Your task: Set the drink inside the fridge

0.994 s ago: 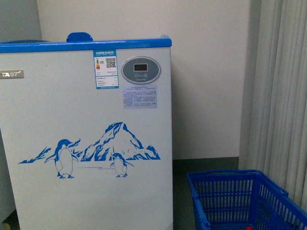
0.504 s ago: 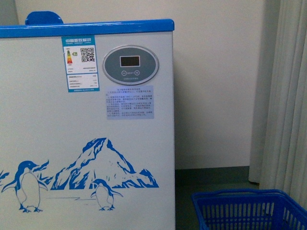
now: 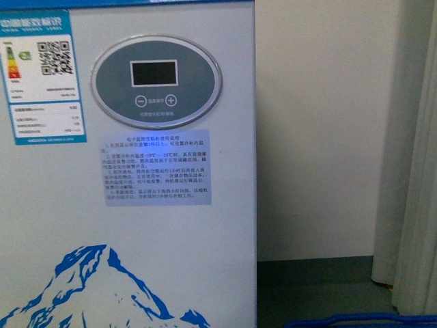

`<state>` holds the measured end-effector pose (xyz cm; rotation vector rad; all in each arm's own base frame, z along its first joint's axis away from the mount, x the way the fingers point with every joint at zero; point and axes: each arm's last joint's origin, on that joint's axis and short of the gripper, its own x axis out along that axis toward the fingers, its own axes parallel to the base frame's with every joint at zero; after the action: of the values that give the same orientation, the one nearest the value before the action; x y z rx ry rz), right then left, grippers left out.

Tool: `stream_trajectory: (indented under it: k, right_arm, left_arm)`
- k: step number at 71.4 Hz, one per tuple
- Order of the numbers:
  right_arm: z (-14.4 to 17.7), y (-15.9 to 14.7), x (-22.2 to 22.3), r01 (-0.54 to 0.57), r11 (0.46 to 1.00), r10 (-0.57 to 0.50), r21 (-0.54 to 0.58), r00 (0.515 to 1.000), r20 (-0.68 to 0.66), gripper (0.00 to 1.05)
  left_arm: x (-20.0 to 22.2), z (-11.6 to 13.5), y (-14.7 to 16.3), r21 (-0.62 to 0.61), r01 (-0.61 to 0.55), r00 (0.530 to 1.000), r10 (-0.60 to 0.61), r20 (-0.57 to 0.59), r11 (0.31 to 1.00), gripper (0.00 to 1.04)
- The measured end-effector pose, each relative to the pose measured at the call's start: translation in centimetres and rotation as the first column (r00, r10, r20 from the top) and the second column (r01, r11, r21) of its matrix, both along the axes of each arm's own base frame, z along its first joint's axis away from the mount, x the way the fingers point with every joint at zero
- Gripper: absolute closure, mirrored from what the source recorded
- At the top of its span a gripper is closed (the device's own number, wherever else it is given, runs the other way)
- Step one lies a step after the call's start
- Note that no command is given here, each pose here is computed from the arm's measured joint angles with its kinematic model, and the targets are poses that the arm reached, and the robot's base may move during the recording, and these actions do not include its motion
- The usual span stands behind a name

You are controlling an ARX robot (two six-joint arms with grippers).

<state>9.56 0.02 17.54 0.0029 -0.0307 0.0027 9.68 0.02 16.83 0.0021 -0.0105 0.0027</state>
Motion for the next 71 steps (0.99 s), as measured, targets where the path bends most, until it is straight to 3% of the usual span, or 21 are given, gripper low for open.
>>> stream_trajectory:
  k: [12,16,17,19,23,28,35,48,56,71]
  right_arm:
    - [0.0,0.0,0.0,0.003,1.000,-0.003,0.000,1.000,0.000,0.07]
    - [-0.3,-0.1,0.1,0.082,0.996,-0.078,0.036,0.992,-0.100,0.07]
    - [-0.4,-0.1,0.1,0.139,0.989,-0.126,0.051,0.971,-0.201,0.07]
    - [-0.4,-0.2,0.2,0.179,0.982,-0.159,0.054,0.952,-0.263,0.07]
    - [-0.8,-1.0,0.9,0.284,0.958,-0.240,0.035,0.866,-0.439,0.07]
    - [-1.0,-2.1,2.4,0.328,0.944,-0.257,0.048,0.816,-0.518,0.07]
    - [-0.7,-4.5,5.9,0.354,0.935,-0.277,0.032,0.781,-0.560,0.07]
    - [-5.0,-6.3,12.1,0.249,0.952,-0.300,-0.177,0.645,-0.703,0.07]
    - [-8.6,-6.1,15.6,0.167,0.931,-0.362,-0.326,0.557,-0.748,0.07]
    - [-14.4,-4.3,20.1,0.031,0.893,-0.414,-0.449,0.448,-0.793,0.07]
  left_arm:
    - [0.0,0.0,0.0,0.000,0.002,1.000,-0.002,0.000,1.000,0.08]
    - [0.0,0.0,0.0,0.000,0.001,1.000,-0.001,0.000,1.000,0.08]
    - [0.0,0.0,0.0,0.000,0.001,1.000,-0.001,0.000,1.000,0.08]
    - [0.0,0.0,0.0,0.000,0.000,1.000,0.000,0.000,1.000,0.08]
    - [0.0,0.0,0.0,0.000,0.001,1.000,-0.001,0.000,1.000,0.08]
    - [0.0,0.0,0.0,0.000,0.001,1.000,-0.001,0.000,1.000,0.08]
    - [0.0,0.0,0.0,0.000,0.001,1.000,-0.001,0.000,1.000,0.08]
    - [0.0,0.0,0.0,0.000,0.000,1.000,0.000,0.000,1.000,0.08]
    - [0.0,0.0,0.0,0.000,0.001,1.000,-0.001,0.000,1.000,0.08]
    - [0.0,0.0,0.0,0.000,0.001,1.000,-0.001,0.000,1.000,0.08]
